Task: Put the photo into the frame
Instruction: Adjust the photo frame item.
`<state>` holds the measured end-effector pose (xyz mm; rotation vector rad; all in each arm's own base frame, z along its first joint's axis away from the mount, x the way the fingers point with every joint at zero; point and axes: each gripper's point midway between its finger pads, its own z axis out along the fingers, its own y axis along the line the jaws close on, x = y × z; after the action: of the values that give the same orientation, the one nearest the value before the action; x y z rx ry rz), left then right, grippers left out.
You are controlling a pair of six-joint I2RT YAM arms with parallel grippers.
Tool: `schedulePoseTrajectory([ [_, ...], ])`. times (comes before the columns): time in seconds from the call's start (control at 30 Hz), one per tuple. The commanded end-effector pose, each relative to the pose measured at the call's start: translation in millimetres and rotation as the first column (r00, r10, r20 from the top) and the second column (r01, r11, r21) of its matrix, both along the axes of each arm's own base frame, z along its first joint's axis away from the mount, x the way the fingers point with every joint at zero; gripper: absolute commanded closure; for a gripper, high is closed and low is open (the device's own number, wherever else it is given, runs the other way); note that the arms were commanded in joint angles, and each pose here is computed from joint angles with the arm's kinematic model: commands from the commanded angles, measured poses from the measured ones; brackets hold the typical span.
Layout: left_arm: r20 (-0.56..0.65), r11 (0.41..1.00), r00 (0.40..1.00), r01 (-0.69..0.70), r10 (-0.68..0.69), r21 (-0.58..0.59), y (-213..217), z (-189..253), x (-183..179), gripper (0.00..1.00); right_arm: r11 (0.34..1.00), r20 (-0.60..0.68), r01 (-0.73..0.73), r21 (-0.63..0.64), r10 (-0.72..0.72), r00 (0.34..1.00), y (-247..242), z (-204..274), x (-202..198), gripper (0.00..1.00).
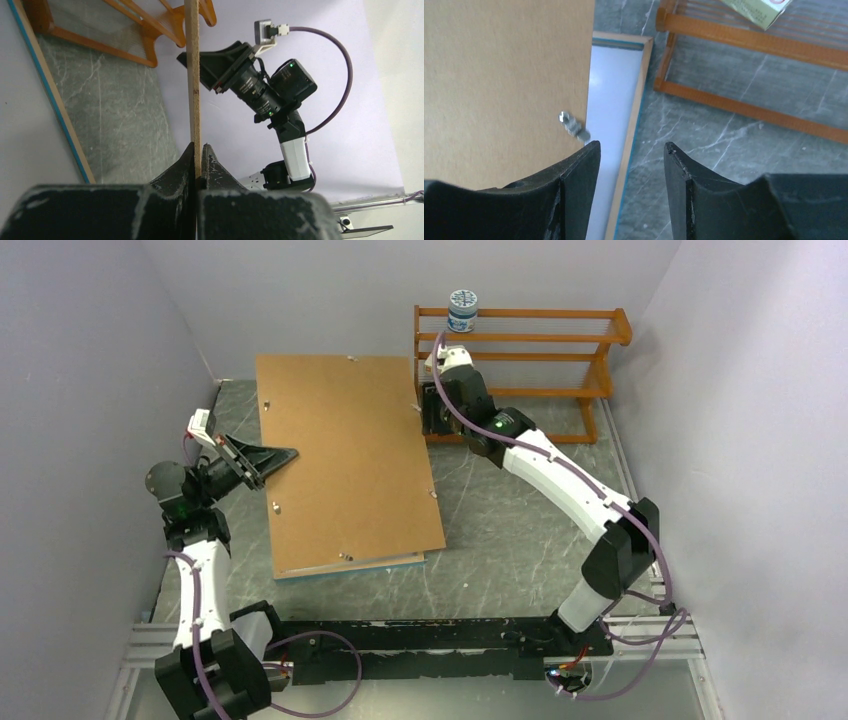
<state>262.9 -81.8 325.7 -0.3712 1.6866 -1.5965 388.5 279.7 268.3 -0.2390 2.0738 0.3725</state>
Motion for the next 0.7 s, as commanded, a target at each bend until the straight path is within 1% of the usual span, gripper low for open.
schedulePoseTrajectory([
  [0.0, 0.012, 0.994, 0.994, 0.111, -0.111, 0.025, -15, 0, -26, 0.97, 0.999, 0.146, -0.030, 0.045, 0.023, 0.989, 16, 44, 25, 0.46],
  [0.13, 0.004, 0.993, 0.993, 0.117, -0.117, 0.025, -16, -4, -29, 0.97, 0.998, 0.179, -0.042, 0.041, 0.034, 0.983, 21, 51, 38, 0.43],
  [0.27, -0.008, 0.993, 0.993, 0.114, -0.114, 0.031, -16, -9, -29, 0.98, 0.998, 0.141, -0.032, 0.057, 0.024, 0.990, 24, 50, 42, 0.42],
  [0.33, -0.006, 0.993, 0.993, 0.115, -0.115, 0.030, -16, -10, -29, 0.98, 0.998, 0.129, -0.022, 0.063, 0.014, 0.992, 23, 46, 44, 0.39],
  [0.37, -0.007, 0.993, 0.993, 0.117, -0.117, 0.027, -16, -10, -29, 0.98, 0.998, 0.123, -0.016, 0.068, 0.008, 0.992, 21, 44, 46, 0.37],
  [0.4, -0.006, 0.993, 0.993, 0.118, -0.118, 0.025, -16, -10, -28, 0.97, 0.997, 0.111, -0.005, 0.074, -0.003, 0.994, 18, 40, 47, 0.33],
  [0.43, -0.005, 0.993, 0.993, 0.118, -0.117, 0.022, -16, -9, -28, 0.97, 0.996, 0.099, 0.018, 0.084, -0.026, 0.995, 14, 38, 49, 0.27],
  [0.5, -0.007, 0.993, 0.993, 0.118, -0.117, 0.020, -15, -10, -27, 0.97, 0.994, 0.083, 0.046, 0.096, -0.054, 0.995, 4, 34, 54, 0.20],
  [0.67, -0.007, 0.994, 0.994, 0.110, -0.110, 0.023, -14, -9, -24, 0.97, 0.992, 0.060, 0.069, 0.104, -0.075, 0.995, -9, 31, 58, 0.10],
])
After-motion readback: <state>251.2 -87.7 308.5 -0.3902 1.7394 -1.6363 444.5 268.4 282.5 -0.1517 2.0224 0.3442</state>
